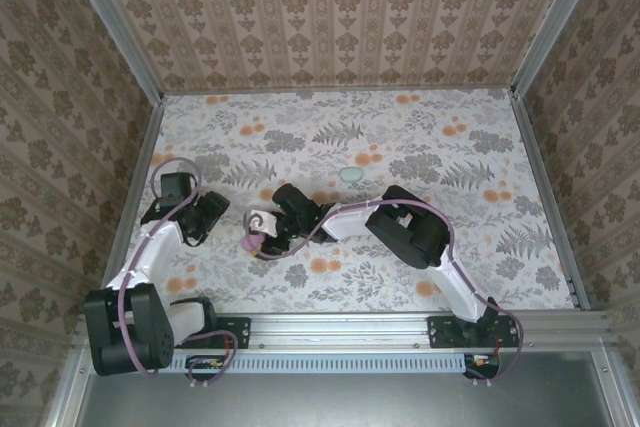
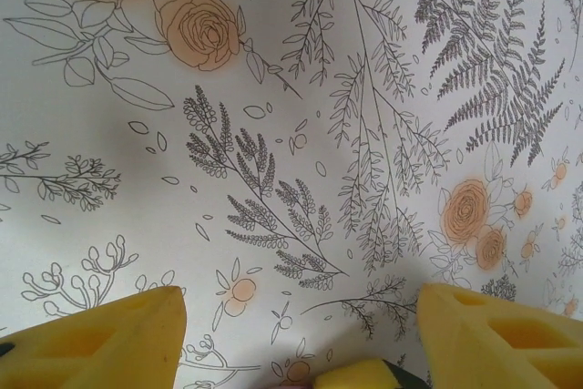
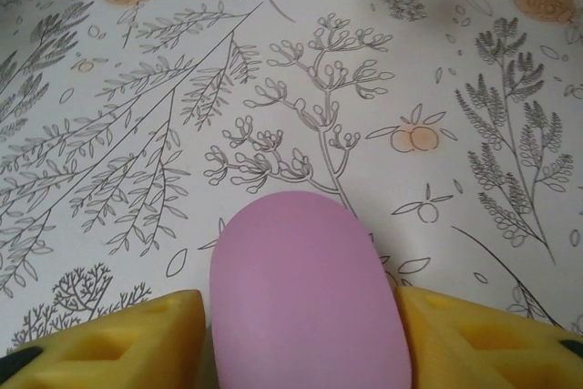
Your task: Insert wireless bluetooth earbuds into charging case
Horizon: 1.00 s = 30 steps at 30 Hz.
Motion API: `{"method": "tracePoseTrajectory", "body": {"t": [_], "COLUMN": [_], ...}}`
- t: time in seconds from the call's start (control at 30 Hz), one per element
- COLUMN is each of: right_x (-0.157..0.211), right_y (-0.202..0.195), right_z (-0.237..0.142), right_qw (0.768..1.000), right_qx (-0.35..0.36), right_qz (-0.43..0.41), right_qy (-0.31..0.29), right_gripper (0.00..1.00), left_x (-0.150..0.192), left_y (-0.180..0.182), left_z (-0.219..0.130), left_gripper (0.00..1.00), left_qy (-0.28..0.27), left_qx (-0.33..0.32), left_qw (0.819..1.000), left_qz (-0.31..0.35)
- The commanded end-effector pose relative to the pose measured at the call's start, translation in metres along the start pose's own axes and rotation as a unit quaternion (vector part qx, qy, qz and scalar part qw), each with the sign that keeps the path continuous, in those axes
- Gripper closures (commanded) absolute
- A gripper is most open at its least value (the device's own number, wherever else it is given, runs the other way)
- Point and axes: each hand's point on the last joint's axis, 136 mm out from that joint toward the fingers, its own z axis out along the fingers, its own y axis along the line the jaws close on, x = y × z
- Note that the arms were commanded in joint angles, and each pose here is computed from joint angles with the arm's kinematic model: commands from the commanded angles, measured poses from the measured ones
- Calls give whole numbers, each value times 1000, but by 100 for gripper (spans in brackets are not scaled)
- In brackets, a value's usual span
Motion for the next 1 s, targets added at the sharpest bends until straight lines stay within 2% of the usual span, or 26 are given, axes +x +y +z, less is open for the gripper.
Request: {"method": "tracePoseTrajectory", "body": {"t": [0.0, 0.2, 0.4, 0.53, 0.7, 0.87, 0.97], "right_x": [7, 12, 28, 49, 77, 91, 93], "right_y": [12, 1, -18, -22, -15, -5, -3], "right_z": [3, -19, -65, -93, -111, -119, -119], "right_qw": [1000, 999, 995, 989, 984, 987, 988], "right_qx": [-25, 21, 91, 130, 154, 133, 125], "right_qz": [-9, 4, 32, 54, 60, 67, 68], "right_qy": [16, 32, 38, 47, 72, 67, 65], "right_gripper": [47, 59, 62, 61, 60, 49, 48], "left_x": [-1, -4, -8, -6, 1, 8, 10], "left_y": [-6, -16, -38, -54, -76, -84, -85], "left_z": [-6, -7, -10, -10, -10, -8, -8], "left_gripper": [32, 32, 33, 34, 35, 35, 35], "left_qy": [1, -3, -15, -12, -9, -7, -4], "left_qx": [14, 34, 67, 79, 101, 107, 109], "left_qw": [1000, 999, 995, 992, 985, 982, 981], "left_qz": [19, 36, 69, 98, 141, 158, 157]}}
